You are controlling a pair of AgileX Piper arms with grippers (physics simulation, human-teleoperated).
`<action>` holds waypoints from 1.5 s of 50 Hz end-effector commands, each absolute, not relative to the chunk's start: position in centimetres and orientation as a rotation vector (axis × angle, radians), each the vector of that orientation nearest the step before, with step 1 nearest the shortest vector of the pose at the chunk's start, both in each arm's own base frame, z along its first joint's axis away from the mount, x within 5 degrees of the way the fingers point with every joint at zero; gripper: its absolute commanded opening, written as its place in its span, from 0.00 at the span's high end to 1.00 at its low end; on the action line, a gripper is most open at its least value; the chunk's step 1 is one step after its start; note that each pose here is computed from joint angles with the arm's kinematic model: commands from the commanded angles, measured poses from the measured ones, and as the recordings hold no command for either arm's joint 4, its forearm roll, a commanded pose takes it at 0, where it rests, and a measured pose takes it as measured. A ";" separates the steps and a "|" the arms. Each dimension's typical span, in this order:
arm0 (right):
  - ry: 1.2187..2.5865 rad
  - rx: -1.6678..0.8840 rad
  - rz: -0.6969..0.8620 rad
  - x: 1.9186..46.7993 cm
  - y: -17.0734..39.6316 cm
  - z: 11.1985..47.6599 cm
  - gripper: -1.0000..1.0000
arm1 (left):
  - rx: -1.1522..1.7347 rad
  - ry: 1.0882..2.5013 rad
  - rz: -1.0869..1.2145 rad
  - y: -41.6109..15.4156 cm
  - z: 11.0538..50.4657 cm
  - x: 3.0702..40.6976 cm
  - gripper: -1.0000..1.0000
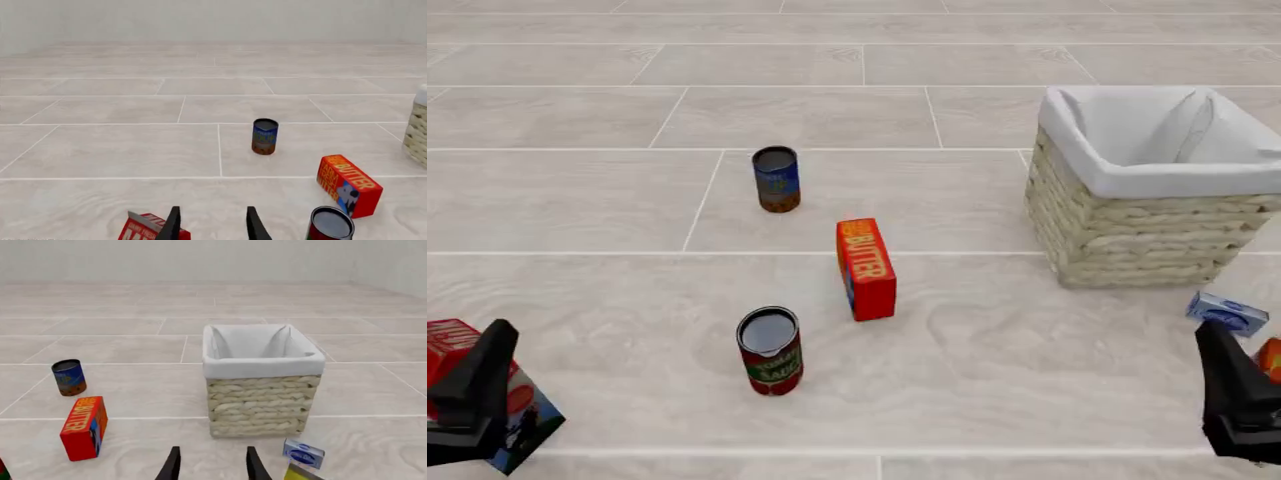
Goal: Pick the cream cheese and place it in the basket.
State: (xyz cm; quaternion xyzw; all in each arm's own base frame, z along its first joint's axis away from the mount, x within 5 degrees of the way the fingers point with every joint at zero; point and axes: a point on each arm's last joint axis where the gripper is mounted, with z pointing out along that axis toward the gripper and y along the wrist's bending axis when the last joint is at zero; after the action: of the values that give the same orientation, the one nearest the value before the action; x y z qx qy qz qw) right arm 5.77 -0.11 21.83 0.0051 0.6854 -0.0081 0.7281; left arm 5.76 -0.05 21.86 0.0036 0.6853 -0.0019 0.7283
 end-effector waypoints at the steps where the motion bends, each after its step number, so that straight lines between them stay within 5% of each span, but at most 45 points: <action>1: 1.491 0.006 -0.015 5.7 -0.1 21.3 0.00 | -0.023 1.483 -0.024 0.0 21.6 5.6 0.00; 28: 1.457 -0.003 -0.051 4.9 -0.1 24.6 0.00 | -0.039 1.487 -0.047 0.0 21.9 5.6 0.00; 45: 1.484 0.060 -0.045 3.6 -0.2 32.5 0.00 | -0.032 1.503 -0.065 -0.1 22.0 5.7 0.00; 75: 1.886 -0.012 -0.214 6.8 -1.0 37.3 0.00 | -0.022 1.506 -0.105 -0.3 23.0 5.4 0.00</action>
State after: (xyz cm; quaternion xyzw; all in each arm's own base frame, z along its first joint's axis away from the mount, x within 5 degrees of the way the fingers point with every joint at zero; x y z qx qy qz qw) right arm 5.88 -0.69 36.31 0.0075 0.7683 -0.0679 0.6364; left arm 5.60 -0.21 22.61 -0.0138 0.6845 -0.0414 0.7277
